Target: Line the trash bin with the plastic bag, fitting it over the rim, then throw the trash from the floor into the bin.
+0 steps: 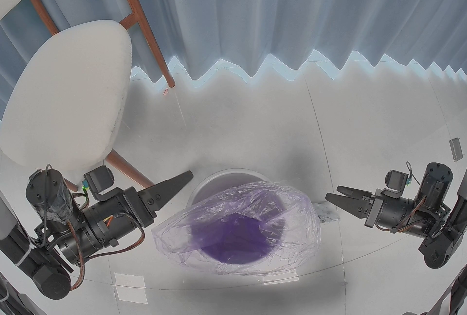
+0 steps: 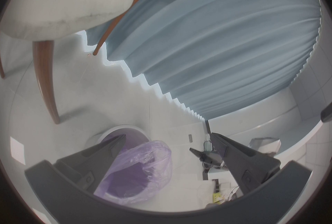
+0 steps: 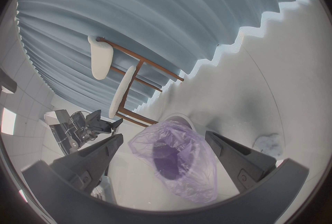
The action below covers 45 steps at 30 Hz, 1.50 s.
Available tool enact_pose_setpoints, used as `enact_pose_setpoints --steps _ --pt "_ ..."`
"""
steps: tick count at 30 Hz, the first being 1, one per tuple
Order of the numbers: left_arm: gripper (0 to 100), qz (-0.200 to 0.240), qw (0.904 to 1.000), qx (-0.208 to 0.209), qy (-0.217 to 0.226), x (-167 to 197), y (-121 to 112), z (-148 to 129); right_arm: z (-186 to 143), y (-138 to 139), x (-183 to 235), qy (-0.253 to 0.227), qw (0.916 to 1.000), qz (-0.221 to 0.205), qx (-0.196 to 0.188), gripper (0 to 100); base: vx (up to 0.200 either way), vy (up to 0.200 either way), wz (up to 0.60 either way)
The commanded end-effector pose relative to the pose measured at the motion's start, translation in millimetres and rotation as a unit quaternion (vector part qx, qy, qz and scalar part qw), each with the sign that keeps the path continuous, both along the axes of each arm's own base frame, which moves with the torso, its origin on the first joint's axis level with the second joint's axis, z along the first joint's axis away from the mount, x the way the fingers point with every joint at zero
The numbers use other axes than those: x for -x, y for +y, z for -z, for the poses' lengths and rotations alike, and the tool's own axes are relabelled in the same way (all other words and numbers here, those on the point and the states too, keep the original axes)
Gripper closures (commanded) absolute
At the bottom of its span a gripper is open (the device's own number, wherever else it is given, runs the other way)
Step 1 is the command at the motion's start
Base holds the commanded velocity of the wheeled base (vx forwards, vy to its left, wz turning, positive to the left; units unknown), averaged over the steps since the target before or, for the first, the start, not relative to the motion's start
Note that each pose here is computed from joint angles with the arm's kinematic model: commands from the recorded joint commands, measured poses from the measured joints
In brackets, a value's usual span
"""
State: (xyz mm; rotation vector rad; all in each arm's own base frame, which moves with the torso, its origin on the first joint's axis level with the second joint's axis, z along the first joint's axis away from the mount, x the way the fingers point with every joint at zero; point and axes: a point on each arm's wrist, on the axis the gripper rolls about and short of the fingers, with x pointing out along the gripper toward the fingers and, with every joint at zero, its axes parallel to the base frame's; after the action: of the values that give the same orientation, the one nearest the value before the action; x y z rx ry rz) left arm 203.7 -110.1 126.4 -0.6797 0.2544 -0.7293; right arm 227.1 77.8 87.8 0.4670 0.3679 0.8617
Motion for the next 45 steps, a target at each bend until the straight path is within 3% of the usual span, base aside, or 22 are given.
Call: enact_pose_setpoints --steps 1,4,8,13,20,24,30,35,42,43,45 --pt "0 0.014 0.9987 -0.048 0.0 -2.5 -4.0 15.7 11.4 -0.4 -11.9 -0.009 0.9997 0.01 0.02 0 0.0 0.0 0.0" --pt "0 0.028 0.9905 -0.127 -0.043 -5.1 10.2 26.6 15.7 -0.7 -11.6 -0.004 0.9992 0.024 0.031 0 0.0 0.0 0.0" --pt "0 0.04 0.9785 -0.18 -0.092 -31.5 27.5 35.7 14.3 -0.1 -9.4 -0.006 0.9993 0.021 0.03 0 0.0 0.0 0.0" --pt "0 0.063 0.9737 -0.185 -0.116 -55.4 31.8 41.6 13.6 0.9 -7.3 -0.007 0.9993 0.018 0.031 0 0.0 0.0 0.0" --pt "0 0.102 0.9642 -0.211 -0.123 -58.5 20.8 59.0 10.5 4.6 -3.8 -0.012 0.9995 0.009 0.029 0 0.0 0.0 0.0" --pt "0 0.089 0.9652 -0.221 -0.109 -62.1 18.4 67.4 10.3 5.7 -2.1 -0.011 0.9995 0.006 0.029 0 0.0 0.0 0.0" --pt "0 0.061 0.958 -0.257 -0.11 -63.9 8.6 76.0 10.7 5.7 -2.3 -0.01 0.9995 0.006 0.029 0 0.0 0.0 0.0" --pt "0 0.07 0.9523 -0.27 -0.125 -61.4 3.2 75.9 10.7 5.7 -2.3 -0.01 0.9995 0.006 0.029 0 0.0 0.0 0.0" --pt "0 0.082 0.9521 -0.275 -0.105 -59.1 -0.6 87.4 11.8 6.2 -2.5 -0.008 0.9995 0.005 0.03 0 0.0 0.0 0.0" --pt "100 0.081 0.952 -0.276 -0.106 -60.8 -1.6 89.1 11.6 6.3 -2.8 -0.009 0.9995 0.005 0.029 0 0.0 0.0 0.0" --pt "100 0.073 0.9517 -0.278 -0.108 -63.7 -3.7 89.5 11.0 6.5 -3.7 -0.01 0.9995 0.006 0.028 0 0.0 0.0 0.0"
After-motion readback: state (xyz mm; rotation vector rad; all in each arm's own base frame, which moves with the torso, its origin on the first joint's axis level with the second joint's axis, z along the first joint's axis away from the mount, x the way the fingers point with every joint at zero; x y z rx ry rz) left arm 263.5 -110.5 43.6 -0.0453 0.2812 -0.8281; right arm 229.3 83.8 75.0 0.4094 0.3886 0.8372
